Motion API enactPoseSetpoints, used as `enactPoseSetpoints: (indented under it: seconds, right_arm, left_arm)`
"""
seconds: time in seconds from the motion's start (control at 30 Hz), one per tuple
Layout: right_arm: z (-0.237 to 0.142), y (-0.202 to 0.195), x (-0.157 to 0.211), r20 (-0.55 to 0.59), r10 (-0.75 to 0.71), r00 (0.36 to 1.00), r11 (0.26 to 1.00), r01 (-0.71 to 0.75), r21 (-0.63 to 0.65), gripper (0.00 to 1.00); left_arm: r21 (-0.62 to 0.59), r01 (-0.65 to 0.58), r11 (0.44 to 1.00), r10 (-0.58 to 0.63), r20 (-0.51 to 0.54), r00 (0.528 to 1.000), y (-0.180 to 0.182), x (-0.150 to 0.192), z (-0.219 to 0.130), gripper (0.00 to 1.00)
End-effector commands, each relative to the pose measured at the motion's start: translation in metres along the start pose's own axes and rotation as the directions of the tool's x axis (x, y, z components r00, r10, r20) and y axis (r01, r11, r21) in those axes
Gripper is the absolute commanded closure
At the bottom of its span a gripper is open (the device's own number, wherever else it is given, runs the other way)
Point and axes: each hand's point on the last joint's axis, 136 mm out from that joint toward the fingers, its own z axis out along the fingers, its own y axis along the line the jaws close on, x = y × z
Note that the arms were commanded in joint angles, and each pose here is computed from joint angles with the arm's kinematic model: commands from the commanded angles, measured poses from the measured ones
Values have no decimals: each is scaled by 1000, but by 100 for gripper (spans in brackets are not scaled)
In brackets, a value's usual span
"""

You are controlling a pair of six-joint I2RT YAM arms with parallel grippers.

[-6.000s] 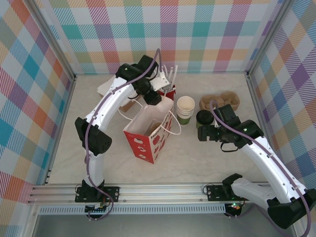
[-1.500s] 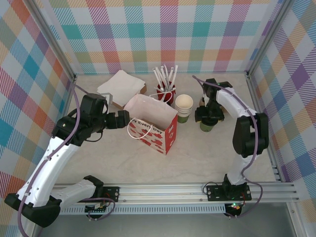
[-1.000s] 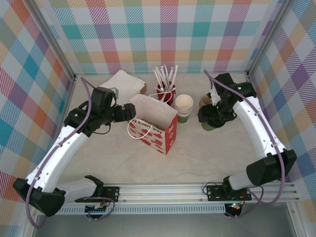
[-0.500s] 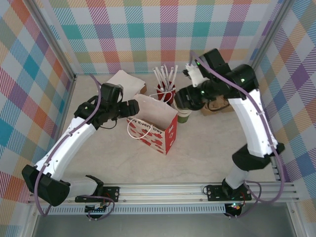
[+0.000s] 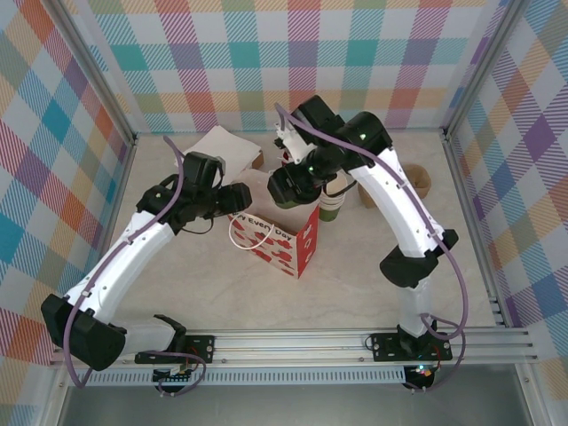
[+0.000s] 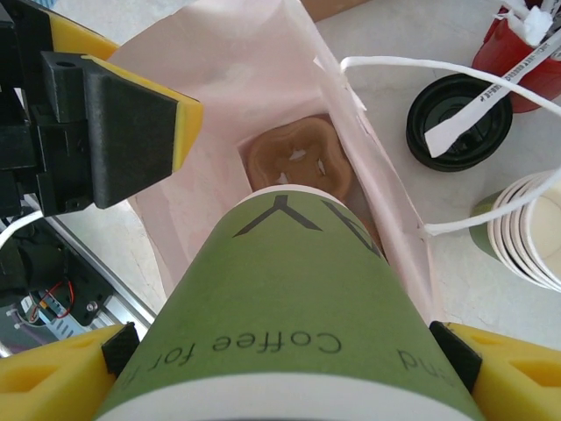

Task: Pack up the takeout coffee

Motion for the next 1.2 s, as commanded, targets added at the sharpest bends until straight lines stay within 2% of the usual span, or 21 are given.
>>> enactPoseSetpoints:
  seconds: [0.0, 0.57, 0.97, 1.17]
  right_arm:
    - [7, 8, 14, -71, -2, 997, 1000, 0, -18, 32]
    - [53, 13, 50, -279, -19, 960, 1000, 24, 13, 33]
    - [58, -15, 56, -314, 21, 949, 991, 22, 134, 32]
    - [61, -20, 56, -326, 28, 945, 990, 17, 137, 33]
  left_arm:
    - [43, 18, 999, -17, -13, 1000, -4, 3, 2, 33]
    - [84, 6, 996, -3, -33, 999, -9, 10, 2, 45]
    - [59, -8, 998, 11, -41, 999, -4, 13, 6, 47]
    - [55, -14, 998, 16, -43, 999, -2, 14, 7, 47]
